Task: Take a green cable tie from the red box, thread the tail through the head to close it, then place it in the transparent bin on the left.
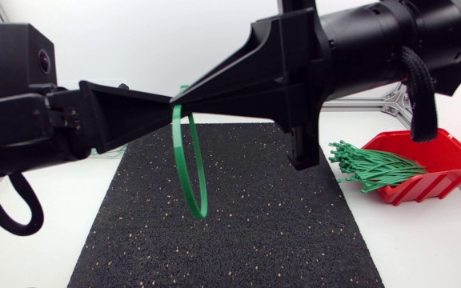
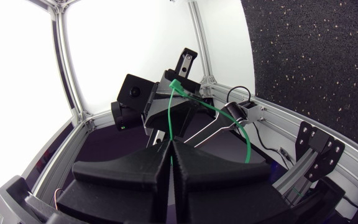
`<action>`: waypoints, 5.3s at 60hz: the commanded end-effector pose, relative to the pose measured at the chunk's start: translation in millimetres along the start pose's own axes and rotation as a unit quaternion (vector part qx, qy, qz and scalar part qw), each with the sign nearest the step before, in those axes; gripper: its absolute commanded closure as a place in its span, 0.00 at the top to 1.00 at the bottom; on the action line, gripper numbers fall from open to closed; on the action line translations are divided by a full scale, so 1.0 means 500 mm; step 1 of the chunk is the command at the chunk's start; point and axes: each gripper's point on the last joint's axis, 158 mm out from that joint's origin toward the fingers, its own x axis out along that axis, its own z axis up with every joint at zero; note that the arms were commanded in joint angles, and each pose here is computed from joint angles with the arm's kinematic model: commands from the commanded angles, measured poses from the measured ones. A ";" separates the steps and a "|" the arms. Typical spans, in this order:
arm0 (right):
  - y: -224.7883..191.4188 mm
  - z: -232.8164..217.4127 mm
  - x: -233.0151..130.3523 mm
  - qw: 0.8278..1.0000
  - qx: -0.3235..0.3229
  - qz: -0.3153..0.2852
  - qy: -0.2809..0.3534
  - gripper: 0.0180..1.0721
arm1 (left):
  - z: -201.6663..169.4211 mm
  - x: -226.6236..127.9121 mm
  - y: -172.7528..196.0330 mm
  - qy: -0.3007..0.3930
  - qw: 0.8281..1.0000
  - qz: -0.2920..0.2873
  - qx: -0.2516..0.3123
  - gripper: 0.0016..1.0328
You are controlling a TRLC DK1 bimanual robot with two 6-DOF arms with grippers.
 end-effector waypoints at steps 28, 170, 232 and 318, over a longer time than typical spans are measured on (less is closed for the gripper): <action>-0.046 0.098 -0.002 0.998 0.047 -0.006 -0.042 0.06 | 0.009 -0.017 -0.059 -0.006 0.999 -0.035 0.035 0.04; -0.069 0.123 -0.016 0.998 0.029 -0.003 -0.052 0.30 | -0.003 -0.001 0.008 0.025 0.997 -0.034 0.061 0.05; -0.094 0.096 -0.054 0.993 -0.115 -0.005 -0.010 0.35 | -0.093 0.018 0.055 0.068 0.981 -0.013 0.179 0.08; -0.104 0.078 -0.024 0.994 -0.108 -0.011 0.025 0.26 | -0.120 0.039 0.054 0.082 0.979 -0.007 0.186 0.07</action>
